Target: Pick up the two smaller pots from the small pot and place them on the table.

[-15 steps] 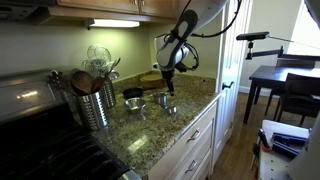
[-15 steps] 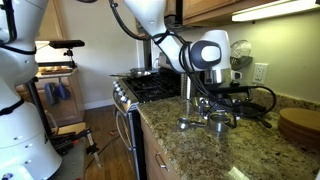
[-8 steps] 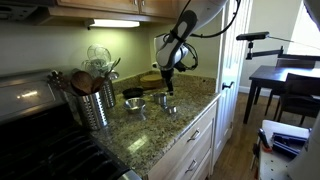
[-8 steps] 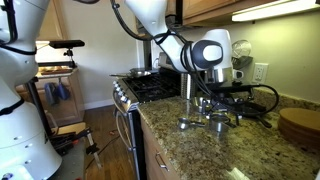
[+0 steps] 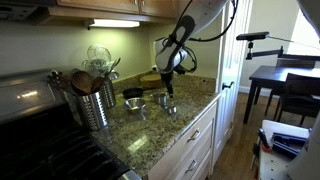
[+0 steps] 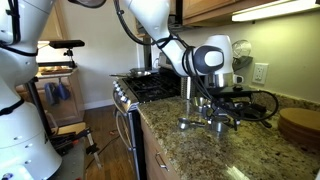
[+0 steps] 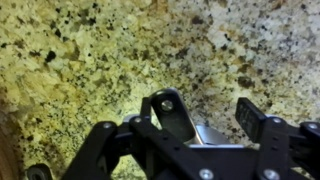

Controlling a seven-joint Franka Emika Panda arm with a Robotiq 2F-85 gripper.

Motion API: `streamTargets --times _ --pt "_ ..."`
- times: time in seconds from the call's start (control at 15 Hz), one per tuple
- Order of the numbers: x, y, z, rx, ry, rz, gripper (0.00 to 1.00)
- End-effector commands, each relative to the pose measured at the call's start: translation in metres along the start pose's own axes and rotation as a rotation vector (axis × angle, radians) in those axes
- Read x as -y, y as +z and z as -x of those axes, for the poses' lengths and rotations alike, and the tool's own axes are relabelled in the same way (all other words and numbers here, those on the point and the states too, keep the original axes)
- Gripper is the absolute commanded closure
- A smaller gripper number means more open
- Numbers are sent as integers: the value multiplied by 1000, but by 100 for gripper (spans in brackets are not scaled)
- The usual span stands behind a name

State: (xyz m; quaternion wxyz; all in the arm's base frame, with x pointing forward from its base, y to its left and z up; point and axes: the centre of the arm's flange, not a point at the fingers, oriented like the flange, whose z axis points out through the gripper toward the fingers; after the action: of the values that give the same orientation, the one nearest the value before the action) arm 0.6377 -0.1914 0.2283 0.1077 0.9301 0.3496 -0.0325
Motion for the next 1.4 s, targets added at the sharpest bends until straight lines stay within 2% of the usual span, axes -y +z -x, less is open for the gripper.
streamTargets --times 0.0,0.07,0.2,0.47,0.53,0.67,0.87,0.93,1.13,1.33 --pt "-6 2 4 -21 -8 -5 44" --pt "-6 2 4 -20 -8 -5 52" --pt "-5 1 5 -17 -7 -4 62" --pt "-5 -1 9 -9 -5 -2 67" --pt "-5 -2 11 -6 -4 -1 63" --pt "-5 -3 14 -2 -2 0 62" --pt "-6 -6 19 5 5 3 67" --pt "-6 -8 21 8 8 6 79" --pt "-6 -12 26 13 17 12 91" --pt "-8 -17 28 16 25 20 97"
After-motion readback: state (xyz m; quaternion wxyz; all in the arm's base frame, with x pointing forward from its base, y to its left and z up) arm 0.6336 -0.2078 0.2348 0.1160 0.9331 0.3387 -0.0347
